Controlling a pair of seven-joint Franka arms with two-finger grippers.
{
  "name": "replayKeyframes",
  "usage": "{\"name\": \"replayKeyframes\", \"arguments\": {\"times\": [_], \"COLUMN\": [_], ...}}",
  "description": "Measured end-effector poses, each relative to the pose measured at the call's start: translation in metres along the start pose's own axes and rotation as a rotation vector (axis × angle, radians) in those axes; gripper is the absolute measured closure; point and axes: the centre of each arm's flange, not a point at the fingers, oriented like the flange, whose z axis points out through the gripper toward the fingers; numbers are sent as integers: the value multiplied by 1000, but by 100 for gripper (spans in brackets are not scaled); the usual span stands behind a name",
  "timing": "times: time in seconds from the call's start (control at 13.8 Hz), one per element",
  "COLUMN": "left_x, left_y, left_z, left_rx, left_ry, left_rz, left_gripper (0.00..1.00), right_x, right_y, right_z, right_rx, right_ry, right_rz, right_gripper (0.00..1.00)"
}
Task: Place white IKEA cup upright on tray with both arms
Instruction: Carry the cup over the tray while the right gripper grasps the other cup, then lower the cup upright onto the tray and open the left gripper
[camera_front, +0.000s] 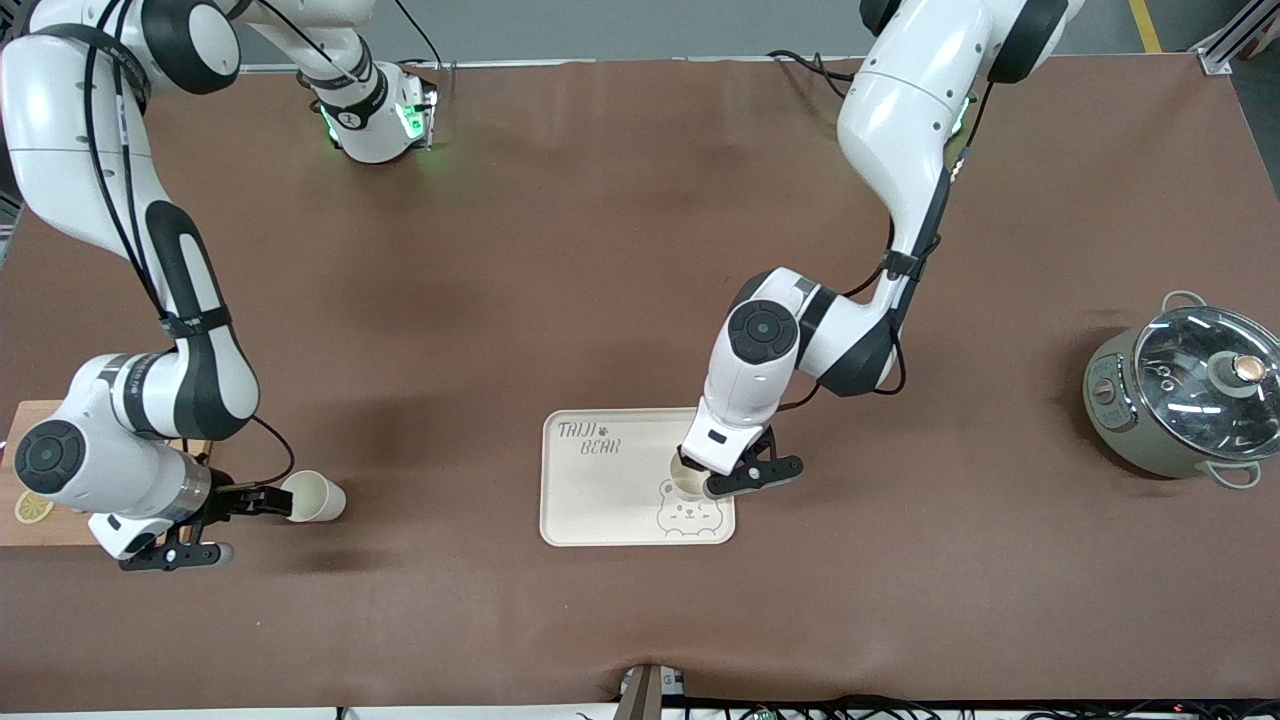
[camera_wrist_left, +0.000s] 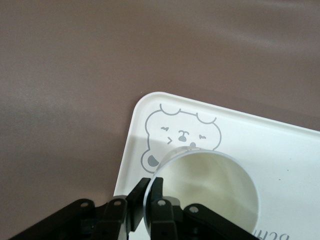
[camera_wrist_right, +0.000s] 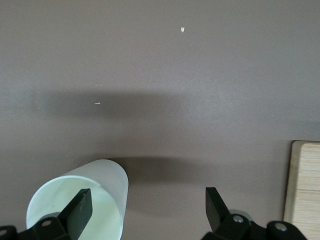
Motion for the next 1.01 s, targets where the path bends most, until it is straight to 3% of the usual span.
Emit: {"name": "replayKeyframes", "arguments": {"times": [0.58, 0.94, 1.01], "left_x": [-54, -57, -55], "left_y": [29, 31, 28], "left_z": [33, 36, 37], "left_rx": [31, 35, 45], "left_ry": [-42, -41, -38], "left_rz": [-42, -46, -44], "left_gripper": [92, 92, 85], "right_x": [-3, -3, -3], "right_y": [-9, -11, -11], "right_z": [24, 25, 25], "right_rx": [9, 10, 10], "right_ry": [-31, -32, -32], "right_rz": [-11, -13, -14], "right_gripper": [0, 0, 0]}}
